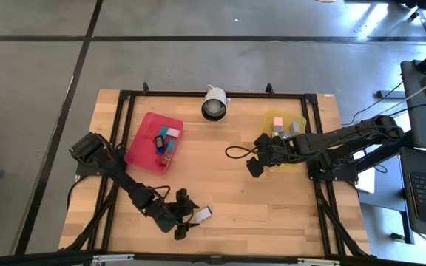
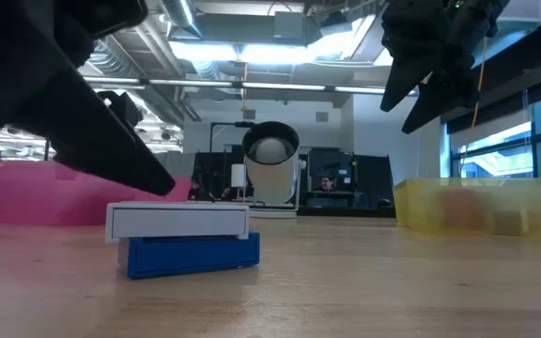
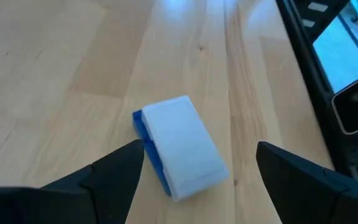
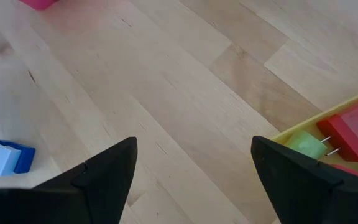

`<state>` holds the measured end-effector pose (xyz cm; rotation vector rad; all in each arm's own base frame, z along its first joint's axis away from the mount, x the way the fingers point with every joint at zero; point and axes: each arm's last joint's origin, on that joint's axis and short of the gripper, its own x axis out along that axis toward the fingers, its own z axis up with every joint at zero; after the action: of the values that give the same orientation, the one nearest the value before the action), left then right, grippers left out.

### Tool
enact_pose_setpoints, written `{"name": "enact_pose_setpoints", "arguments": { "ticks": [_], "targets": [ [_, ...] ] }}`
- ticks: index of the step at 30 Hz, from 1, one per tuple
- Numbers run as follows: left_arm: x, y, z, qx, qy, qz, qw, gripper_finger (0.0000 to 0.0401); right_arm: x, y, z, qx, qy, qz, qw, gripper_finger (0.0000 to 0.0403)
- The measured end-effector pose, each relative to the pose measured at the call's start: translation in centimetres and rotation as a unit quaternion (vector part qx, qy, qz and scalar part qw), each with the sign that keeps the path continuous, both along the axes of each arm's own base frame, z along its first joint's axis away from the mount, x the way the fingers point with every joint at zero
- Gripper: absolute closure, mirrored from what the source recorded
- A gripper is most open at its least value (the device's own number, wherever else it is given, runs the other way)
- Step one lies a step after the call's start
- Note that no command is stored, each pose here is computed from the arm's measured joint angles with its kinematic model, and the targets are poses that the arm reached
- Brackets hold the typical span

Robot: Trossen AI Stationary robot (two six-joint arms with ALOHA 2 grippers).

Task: Pick & Place Office items
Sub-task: Put the white digital timer into the pink bin

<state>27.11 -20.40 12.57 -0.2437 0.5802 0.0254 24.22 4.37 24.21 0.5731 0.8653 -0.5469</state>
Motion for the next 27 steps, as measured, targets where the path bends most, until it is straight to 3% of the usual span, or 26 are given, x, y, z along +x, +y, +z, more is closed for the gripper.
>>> {"name": "enact_pose_setpoints", "arguments": {
  "ticks": [10, 27],
  "targets": [
    [-0.16, 0.16, -0.38, 0.047, 0.013, -0.017, 0.999, 0.0093, 0.0, 0.0, 0.0, 0.0, 0.0, 0.0, 1.0, 0.0085],
    [-0.08, 0.12, -0.26, 0.046, 0.005, -0.016, 0.999, 0.0093, 0.0, 0.01, 0.0, 0.0, 0.0, 0.0, 1.0, 0.0085]
  ]
}}
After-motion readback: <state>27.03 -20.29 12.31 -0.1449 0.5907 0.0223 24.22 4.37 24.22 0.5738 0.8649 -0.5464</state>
